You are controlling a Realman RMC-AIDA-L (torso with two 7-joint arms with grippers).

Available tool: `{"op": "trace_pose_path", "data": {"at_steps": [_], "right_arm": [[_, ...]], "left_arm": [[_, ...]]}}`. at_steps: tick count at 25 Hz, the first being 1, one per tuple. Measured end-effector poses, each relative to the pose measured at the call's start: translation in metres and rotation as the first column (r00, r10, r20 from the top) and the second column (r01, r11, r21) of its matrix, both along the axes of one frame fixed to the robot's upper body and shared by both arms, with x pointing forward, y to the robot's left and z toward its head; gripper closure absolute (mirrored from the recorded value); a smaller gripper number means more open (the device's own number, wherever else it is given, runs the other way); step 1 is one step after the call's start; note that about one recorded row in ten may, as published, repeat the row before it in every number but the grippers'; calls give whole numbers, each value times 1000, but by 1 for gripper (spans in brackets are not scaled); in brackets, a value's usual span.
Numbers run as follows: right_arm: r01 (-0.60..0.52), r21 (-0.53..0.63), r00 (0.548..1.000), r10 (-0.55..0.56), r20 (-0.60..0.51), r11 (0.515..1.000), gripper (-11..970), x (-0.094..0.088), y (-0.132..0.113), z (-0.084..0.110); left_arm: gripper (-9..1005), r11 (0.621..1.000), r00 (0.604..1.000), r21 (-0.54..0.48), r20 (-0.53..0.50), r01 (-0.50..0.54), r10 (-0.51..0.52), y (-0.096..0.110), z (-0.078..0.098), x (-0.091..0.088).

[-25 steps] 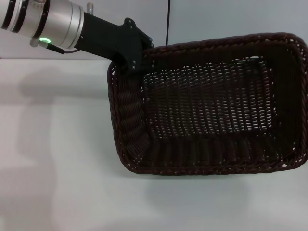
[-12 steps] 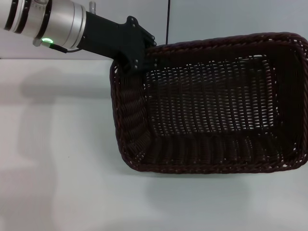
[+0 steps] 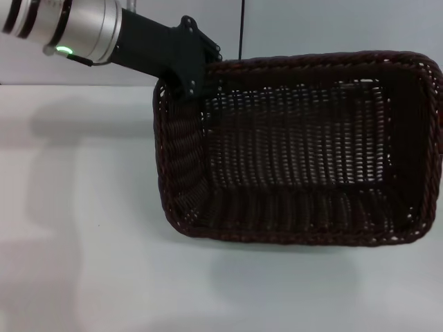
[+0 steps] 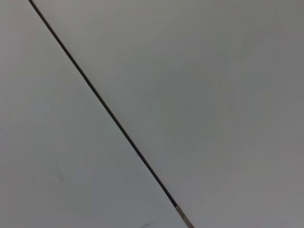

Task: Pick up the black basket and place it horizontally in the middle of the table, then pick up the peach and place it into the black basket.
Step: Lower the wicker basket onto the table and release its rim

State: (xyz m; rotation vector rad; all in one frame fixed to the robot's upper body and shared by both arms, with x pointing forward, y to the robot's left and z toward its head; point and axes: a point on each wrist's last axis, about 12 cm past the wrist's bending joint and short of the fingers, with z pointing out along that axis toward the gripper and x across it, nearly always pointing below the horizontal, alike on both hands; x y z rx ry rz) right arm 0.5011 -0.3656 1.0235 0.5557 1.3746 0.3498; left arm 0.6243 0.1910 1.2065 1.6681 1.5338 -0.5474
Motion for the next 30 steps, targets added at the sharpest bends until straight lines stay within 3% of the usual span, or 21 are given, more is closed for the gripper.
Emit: {"op": "trace_pose_path", "data": {"at_steps": [7, 21, 30], "right_arm": [[5, 2, 1000, -5, -2, 1000, 495, -2, -1, -1], [3, 3, 1000, -3, -4, 1000, 495, 0, 0, -1], [-4, 7, 1000, 4, -5, 1000, 495, 1, 2, -1]], "left_arm": [[821, 1000, 999, 23, 45, -14, 13, 8, 14, 1], [819, 989, 998, 140, 40, -54, 48, 25, 21, -5], [819, 981, 997, 181, 5, -71, 71, 29, 13, -9]]}}
